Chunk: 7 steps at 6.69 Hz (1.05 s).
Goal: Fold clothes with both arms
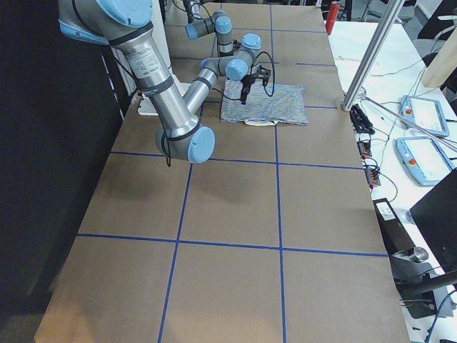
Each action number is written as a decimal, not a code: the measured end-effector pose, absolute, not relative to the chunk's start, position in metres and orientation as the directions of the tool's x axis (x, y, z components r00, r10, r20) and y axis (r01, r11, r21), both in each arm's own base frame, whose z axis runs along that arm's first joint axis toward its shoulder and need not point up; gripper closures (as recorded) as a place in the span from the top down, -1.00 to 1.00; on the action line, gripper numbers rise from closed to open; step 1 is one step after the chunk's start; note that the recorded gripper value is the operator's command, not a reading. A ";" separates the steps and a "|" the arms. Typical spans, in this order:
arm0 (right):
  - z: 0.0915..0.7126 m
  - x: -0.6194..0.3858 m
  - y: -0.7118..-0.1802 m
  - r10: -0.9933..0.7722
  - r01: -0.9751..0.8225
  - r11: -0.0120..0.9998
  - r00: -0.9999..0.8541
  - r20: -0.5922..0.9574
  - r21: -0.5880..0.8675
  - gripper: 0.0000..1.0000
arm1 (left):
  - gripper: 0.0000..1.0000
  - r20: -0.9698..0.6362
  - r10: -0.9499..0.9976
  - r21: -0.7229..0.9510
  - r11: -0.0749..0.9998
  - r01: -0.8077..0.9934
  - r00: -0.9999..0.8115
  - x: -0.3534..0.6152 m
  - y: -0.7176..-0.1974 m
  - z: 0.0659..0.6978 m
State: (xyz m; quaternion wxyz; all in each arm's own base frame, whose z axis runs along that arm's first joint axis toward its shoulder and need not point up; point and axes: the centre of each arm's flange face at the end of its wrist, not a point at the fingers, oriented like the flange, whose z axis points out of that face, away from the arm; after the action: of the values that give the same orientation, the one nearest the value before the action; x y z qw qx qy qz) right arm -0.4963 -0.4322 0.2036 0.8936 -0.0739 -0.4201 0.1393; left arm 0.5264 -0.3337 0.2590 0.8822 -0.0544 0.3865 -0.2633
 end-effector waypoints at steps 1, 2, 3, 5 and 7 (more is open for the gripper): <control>0.204 -0.514 -0.411 0.439 -0.277 0.899 0.563 0.700 -0.341 1.00 | -1.00 -0.668 -0.484 -0.285 0.868 0.407 0.565 0.523 -0.333 0.255; 0.213 -0.534 -0.389 0.557 -0.377 0.829 0.497 0.665 -0.413 1.00 | -1.00 -0.680 -0.471 -0.278 0.875 0.397 0.562 0.520 -0.332 0.249; 0.226 -0.549 -0.373 0.649 -0.464 0.756 0.436 0.624 -0.462 1.00 | -1.00 -0.685 -0.466 -0.276 0.877 0.392 0.560 0.518 -0.331 0.246; 0.255 -0.571 -0.357 0.715 -0.547 0.690 0.410 0.567 -0.475 1.00 | -1.00 -0.695 -0.461 -0.276 0.880 0.388 0.551 0.513 -0.329 0.241; 0.264 -0.581 -0.355 0.739 -0.572 0.665 0.407 0.537 -0.481 1.00 | -1.00 -0.708 -0.457 -0.276 0.881 0.385 0.538 0.506 -0.327 0.233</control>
State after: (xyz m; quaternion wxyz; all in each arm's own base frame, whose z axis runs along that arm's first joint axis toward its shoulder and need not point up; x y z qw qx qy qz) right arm -0.5814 -0.3555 0.2645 0.8314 -0.1110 -0.3756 0.3941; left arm 0.5057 -0.3274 0.2328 0.8759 -0.0434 0.4163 -0.2402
